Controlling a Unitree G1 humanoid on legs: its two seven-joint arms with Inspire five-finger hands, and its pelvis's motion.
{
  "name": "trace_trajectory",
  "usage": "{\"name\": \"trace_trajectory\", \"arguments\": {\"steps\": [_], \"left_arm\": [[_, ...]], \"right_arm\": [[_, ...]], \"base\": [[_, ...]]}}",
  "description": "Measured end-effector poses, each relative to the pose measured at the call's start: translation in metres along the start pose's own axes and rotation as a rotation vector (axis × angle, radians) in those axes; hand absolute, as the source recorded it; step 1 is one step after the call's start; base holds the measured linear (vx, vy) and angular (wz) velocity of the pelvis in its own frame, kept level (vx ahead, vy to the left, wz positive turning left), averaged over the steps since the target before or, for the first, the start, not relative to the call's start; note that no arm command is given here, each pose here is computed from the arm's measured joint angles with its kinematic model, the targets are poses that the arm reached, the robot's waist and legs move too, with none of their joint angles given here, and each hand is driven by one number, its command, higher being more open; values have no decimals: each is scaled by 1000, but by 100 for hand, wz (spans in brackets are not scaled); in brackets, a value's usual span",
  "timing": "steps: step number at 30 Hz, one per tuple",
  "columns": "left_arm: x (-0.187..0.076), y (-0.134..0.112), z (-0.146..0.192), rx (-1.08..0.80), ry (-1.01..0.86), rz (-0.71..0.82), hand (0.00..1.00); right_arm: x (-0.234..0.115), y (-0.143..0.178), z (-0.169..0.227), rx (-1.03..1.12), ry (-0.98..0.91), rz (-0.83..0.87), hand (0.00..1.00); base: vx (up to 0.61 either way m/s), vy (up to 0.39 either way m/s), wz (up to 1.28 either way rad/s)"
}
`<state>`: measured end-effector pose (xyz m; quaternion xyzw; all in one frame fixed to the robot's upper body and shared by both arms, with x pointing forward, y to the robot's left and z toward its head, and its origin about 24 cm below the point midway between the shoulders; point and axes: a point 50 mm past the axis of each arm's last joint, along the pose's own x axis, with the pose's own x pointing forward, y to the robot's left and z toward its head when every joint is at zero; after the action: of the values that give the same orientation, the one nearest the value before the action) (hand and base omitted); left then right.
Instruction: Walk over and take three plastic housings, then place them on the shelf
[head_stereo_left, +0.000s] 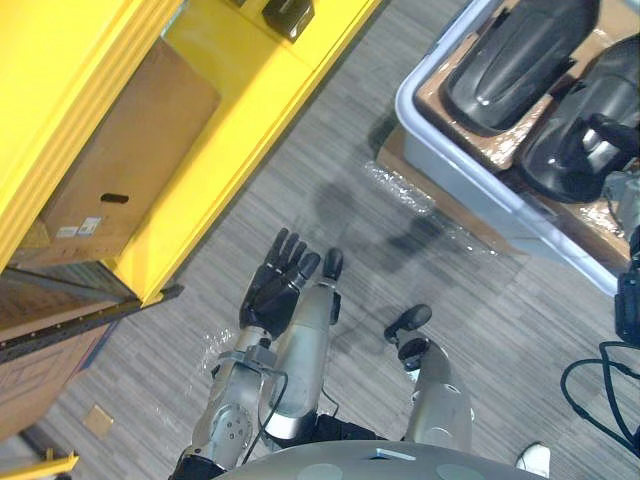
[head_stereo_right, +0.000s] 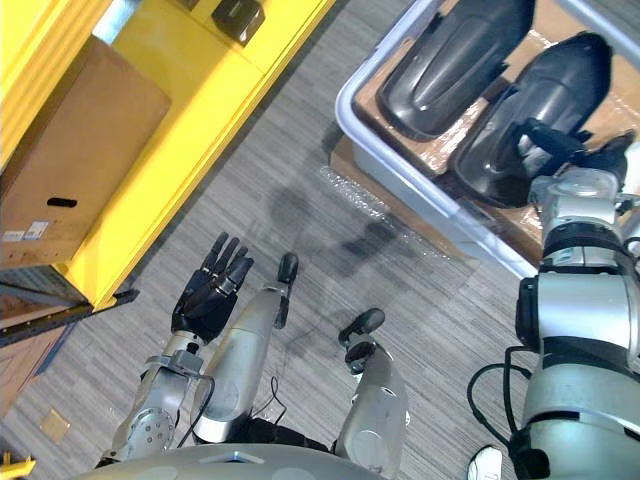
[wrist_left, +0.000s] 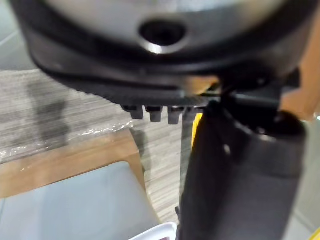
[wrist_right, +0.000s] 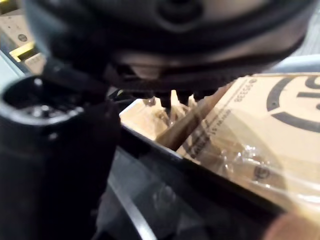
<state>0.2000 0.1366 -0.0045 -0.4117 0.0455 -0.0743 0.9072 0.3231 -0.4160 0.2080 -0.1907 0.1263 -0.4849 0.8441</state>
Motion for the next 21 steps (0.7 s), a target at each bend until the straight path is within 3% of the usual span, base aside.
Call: {"name": "trace_trajectory", "arguments": {"steps": [4,12,21], "left_arm": [[0,1,1,-24,-16,6,100],[-1,5,10,-14,-56,8,100],[-8,7,47,23,-196,36,100]], "right_arm": [[6,-26,2,-106,35,-87,0],[9,-34,-4,-300,48,-85,0],[-1,9,-31,-454,-49,45,0]], "base": [[-8,5,5],[44,-13,3],[-24,-34,-2]]}}
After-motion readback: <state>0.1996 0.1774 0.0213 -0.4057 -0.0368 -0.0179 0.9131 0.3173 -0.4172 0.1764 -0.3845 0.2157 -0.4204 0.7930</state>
